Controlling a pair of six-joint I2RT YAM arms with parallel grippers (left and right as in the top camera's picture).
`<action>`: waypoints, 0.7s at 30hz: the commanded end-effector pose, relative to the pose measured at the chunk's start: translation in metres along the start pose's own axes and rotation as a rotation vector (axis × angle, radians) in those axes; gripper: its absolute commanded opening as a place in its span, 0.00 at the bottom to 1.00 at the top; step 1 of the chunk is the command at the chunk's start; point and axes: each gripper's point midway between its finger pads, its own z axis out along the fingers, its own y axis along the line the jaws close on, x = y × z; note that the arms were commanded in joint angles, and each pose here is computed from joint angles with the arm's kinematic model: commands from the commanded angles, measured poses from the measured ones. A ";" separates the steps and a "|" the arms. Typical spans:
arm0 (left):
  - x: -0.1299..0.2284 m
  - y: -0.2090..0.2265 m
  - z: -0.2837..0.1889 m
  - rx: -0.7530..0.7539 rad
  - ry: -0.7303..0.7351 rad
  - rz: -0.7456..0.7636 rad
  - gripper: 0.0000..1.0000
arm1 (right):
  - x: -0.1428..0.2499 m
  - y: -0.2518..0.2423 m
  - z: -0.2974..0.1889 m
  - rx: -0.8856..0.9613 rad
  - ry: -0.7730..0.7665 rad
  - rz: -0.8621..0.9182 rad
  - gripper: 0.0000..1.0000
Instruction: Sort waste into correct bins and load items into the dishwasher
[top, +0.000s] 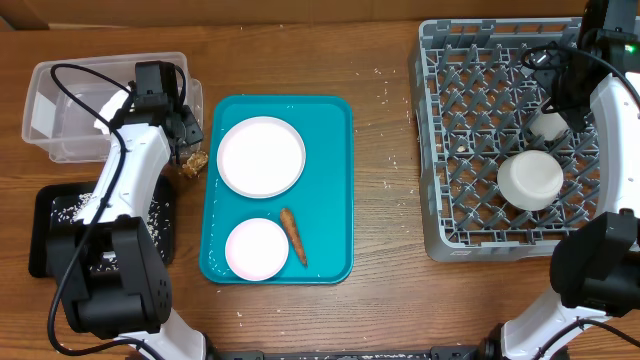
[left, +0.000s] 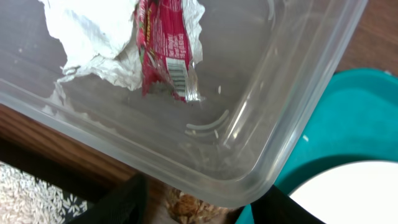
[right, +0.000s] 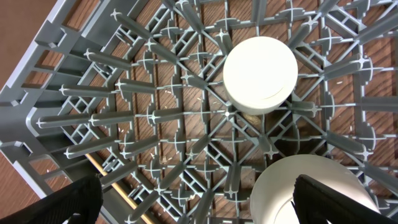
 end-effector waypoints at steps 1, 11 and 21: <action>-0.014 0.005 -0.001 -0.031 -0.063 -0.027 0.57 | -0.009 0.005 -0.014 -0.025 -0.041 0.007 1.00; -0.039 0.029 0.007 -0.064 -0.117 -0.050 0.71 | -0.009 0.005 -0.014 -0.025 -0.041 0.007 1.00; 0.029 -0.048 -0.024 0.219 0.149 0.062 0.69 | -0.009 0.005 -0.014 -0.025 -0.041 0.007 1.00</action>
